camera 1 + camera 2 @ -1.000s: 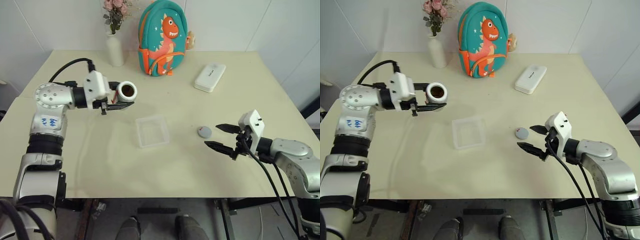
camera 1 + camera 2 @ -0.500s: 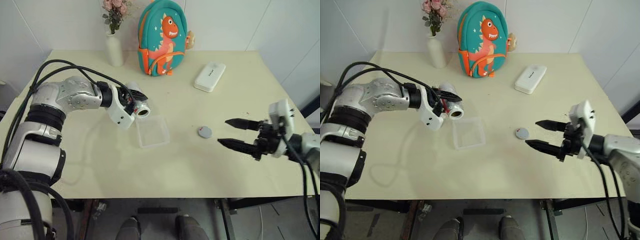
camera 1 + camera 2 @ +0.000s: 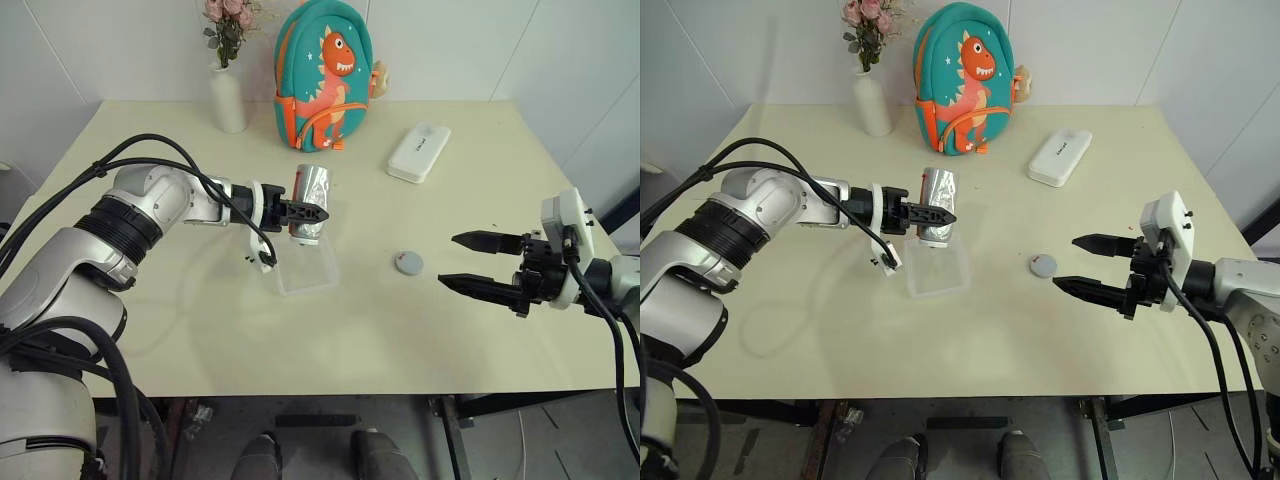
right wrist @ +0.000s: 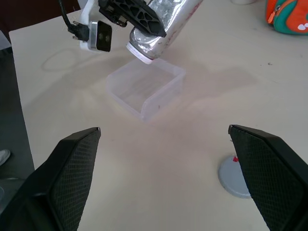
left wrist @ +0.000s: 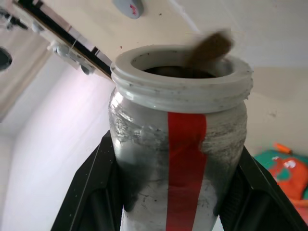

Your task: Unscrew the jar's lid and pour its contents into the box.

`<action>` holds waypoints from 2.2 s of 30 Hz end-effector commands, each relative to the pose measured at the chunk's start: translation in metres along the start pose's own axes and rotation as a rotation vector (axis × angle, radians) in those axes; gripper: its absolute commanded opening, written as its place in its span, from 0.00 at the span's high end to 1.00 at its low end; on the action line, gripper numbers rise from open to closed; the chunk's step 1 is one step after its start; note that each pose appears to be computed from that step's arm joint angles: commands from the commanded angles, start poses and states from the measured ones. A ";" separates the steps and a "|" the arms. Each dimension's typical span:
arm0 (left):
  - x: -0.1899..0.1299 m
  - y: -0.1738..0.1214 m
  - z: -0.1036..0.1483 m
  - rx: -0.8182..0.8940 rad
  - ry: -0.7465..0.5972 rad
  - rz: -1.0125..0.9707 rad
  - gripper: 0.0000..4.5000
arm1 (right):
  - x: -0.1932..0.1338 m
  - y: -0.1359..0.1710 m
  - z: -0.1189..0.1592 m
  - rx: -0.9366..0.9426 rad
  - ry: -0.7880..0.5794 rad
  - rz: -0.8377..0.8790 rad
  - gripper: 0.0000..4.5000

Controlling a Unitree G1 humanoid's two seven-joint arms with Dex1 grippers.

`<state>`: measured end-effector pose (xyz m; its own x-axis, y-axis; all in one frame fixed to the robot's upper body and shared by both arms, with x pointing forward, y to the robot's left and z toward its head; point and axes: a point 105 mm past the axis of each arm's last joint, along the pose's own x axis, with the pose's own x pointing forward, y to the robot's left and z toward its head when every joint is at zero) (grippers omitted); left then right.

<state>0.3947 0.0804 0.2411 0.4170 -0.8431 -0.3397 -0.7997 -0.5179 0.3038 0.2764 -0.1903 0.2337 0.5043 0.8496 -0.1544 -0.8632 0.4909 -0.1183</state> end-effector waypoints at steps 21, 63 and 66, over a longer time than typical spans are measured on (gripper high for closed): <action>-0.055 -0.029 -0.040 -1.159 0.511 0.219 0.56 | 0.012 -0.003 0.023 -0.032 -0.132 0.086 0.00; -0.098 -0.084 0.073 -2.612 0.509 0.552 0.00 | 0.042 -0.012 0.025 -0.075 -0.105 0.230 0.00; -0.106 -0.084 0.076 -2.611 0.534 0.501 0.00 | 0.042 -0.013 0.026 -0.078 -0.105 0.227 0.00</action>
<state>0.3885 0.2185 0.1701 0.7647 -0.6440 -0.0217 0.6393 0.7541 0.1507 0.3098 -0.1574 0.2427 0.2923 0.9507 -0.1036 -0.9522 0.2792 -0.1243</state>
